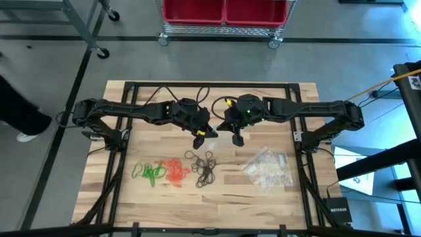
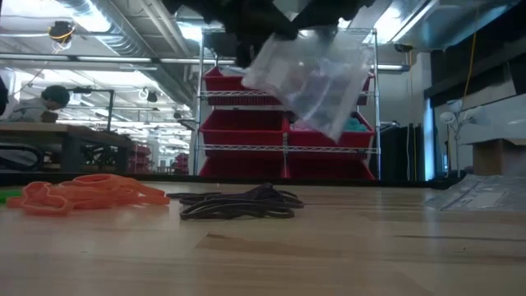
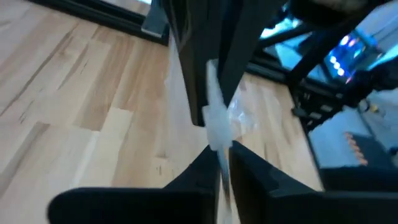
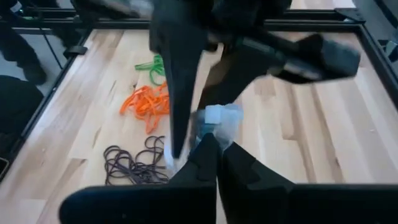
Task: Sort rubber bands
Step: Open the transparent zip bag
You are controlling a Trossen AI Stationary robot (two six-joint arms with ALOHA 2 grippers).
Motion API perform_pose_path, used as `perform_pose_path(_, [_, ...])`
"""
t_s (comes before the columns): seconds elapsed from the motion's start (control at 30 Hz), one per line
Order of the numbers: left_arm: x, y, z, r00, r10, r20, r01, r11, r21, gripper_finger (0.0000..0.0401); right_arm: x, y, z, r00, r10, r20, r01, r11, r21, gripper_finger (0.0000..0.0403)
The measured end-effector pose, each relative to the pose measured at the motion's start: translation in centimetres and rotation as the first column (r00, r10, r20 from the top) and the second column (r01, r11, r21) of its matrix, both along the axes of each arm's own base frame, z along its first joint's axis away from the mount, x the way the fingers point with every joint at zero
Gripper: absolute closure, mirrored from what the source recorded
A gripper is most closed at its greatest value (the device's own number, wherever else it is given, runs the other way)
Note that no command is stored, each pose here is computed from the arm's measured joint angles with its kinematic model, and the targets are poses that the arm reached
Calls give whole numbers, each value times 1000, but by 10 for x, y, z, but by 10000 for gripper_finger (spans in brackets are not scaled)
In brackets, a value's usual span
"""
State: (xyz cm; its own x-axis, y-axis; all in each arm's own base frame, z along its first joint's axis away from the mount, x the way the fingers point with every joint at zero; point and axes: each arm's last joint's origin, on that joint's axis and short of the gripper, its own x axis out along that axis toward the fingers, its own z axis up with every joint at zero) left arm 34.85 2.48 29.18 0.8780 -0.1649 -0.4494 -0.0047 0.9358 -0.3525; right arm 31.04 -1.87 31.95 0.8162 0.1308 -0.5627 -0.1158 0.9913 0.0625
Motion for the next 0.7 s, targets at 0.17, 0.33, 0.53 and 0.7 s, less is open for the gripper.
perform_pose_path(0.17, [-13,5,20,998,25,53,-25,1000,0,320,-1,-1,2,1000,-11,10,11,999,-40,402])
perform_pose_path(0.33, [-20,13,28,992,107,70,-108,994,9,290,-3,-1,2,1000,-20,-1,20,998,-51,403])
perform_pose_path(0.53, [-21,15,26,991,121,54,-123,992,40,284,-3,-1,1,1000,-19,-1,18,998,-56,403])
perform_pose_path(0.7, [-19,15,30,989,110,98,-116,991,65,284,-3,-1,2,1000,-12,0,12,998,-63,403])
